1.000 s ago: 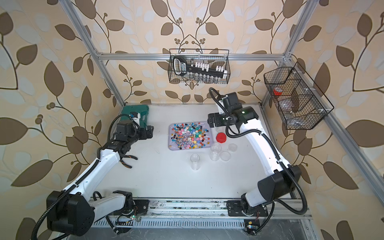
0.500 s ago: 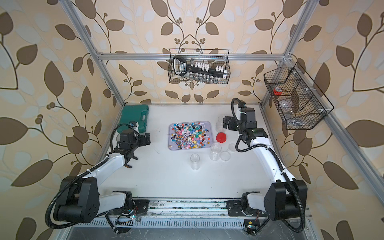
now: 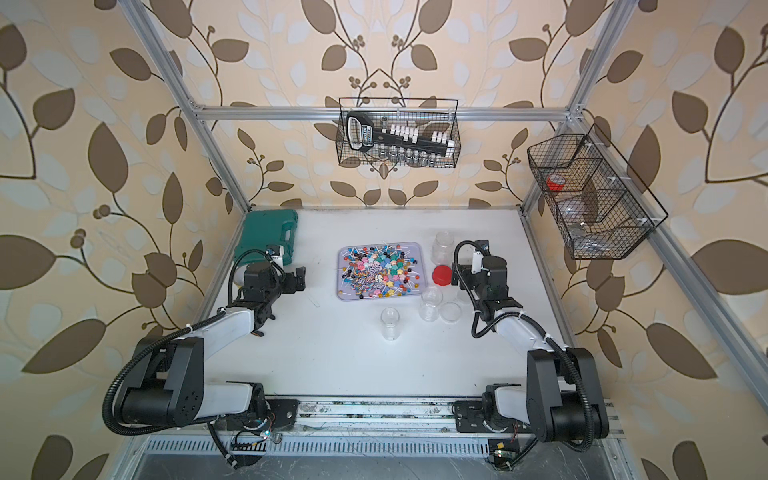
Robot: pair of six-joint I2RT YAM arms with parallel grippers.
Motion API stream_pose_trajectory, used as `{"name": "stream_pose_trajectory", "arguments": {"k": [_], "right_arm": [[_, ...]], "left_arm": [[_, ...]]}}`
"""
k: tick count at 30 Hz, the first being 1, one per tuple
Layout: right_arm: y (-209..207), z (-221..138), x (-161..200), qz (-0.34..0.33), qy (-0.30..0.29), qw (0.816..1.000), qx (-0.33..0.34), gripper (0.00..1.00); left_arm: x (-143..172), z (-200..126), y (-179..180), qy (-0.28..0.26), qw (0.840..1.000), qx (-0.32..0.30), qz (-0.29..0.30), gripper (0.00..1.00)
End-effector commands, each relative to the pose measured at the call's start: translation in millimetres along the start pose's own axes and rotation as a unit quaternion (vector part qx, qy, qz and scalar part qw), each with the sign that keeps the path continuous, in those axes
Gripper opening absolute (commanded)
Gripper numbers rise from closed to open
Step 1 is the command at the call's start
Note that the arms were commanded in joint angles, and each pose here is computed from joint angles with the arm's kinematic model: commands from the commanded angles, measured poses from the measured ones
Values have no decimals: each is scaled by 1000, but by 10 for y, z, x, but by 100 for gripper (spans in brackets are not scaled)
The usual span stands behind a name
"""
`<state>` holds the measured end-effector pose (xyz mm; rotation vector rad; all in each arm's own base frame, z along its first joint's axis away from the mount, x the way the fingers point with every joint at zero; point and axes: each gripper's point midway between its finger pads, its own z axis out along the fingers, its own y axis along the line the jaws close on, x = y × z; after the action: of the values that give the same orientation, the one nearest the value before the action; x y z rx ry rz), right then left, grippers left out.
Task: Pour the candies out of the jar
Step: Reset both arms
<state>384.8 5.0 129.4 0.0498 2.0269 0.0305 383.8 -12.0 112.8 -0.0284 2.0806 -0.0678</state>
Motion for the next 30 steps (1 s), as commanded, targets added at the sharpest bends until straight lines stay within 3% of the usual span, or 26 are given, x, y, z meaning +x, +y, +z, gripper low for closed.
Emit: {"name": "stream_pose_trajectory", "arguments": {"k": [1, 9, 16, 30], "right_arm": [[-102, -28, -222, -3, -85, 996, 26, 99], [-227, -8, -60, 10, -106, 993, 42, 99], [-221, -70, 135, 12, -148, 989, 26, 99], [-228, -50, 161, 12, -136, 990, 21, 99]], "left_arm": [[-76, -16, -92, -21, 999, 23, 17, 99], [272, 170, -71, -20, 999, 23, 19, 99], [311, 210, 27, -16, 1000, 1, 2, 99], [301, 204, 41, -17, 1000, 3, -2, 99]]}}
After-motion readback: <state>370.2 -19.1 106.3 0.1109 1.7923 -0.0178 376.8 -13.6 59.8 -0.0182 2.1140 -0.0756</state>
